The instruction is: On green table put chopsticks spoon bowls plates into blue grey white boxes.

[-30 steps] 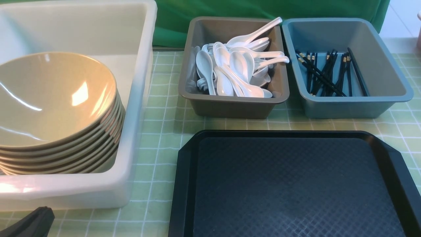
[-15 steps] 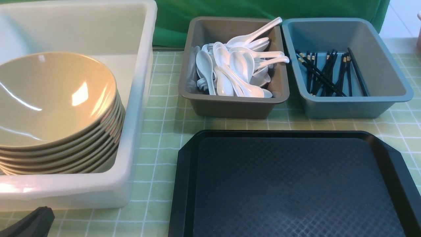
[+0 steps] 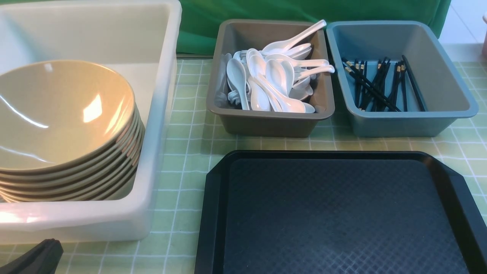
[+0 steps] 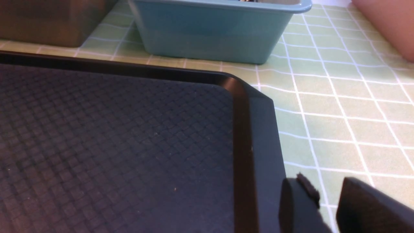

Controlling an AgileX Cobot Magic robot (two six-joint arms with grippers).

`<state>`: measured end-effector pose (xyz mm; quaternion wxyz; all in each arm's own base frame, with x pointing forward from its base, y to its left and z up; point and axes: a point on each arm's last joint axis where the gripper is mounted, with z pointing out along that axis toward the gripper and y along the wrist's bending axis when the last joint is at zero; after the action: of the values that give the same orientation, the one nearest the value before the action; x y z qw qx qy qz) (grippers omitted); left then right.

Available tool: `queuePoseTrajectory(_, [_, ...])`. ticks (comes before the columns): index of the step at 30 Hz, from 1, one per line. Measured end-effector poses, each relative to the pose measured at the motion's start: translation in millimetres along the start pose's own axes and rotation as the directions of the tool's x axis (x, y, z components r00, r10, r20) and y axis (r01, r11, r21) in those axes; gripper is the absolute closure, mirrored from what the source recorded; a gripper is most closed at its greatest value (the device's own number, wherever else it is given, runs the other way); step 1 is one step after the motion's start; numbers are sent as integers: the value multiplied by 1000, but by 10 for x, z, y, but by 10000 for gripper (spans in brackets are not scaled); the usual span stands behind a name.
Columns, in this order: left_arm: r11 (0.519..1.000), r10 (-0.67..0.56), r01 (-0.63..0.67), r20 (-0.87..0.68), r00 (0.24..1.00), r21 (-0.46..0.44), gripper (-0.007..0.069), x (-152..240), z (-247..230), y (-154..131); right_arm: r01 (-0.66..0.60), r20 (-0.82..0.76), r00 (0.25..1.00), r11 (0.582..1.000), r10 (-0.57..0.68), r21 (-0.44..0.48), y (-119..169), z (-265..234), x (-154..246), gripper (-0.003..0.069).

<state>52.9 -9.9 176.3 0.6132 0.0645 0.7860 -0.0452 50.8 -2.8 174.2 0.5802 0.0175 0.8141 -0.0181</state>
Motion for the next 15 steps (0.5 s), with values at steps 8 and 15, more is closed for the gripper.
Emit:
queuePoseTrajectory(8, [1000, 0, 0, 0, 1000, 0, 627, 0, 0, 0, 0, 1, 1000, 1000, 0, 0, 0, 0, -1, 449])
queuePoseTrajectory(15, [1000, 0, 0, 0, 1000, 0, 627, 0, 0, 0, 0, 1, 1000, 1000, 0, 0, 0, 0, -1, 445])
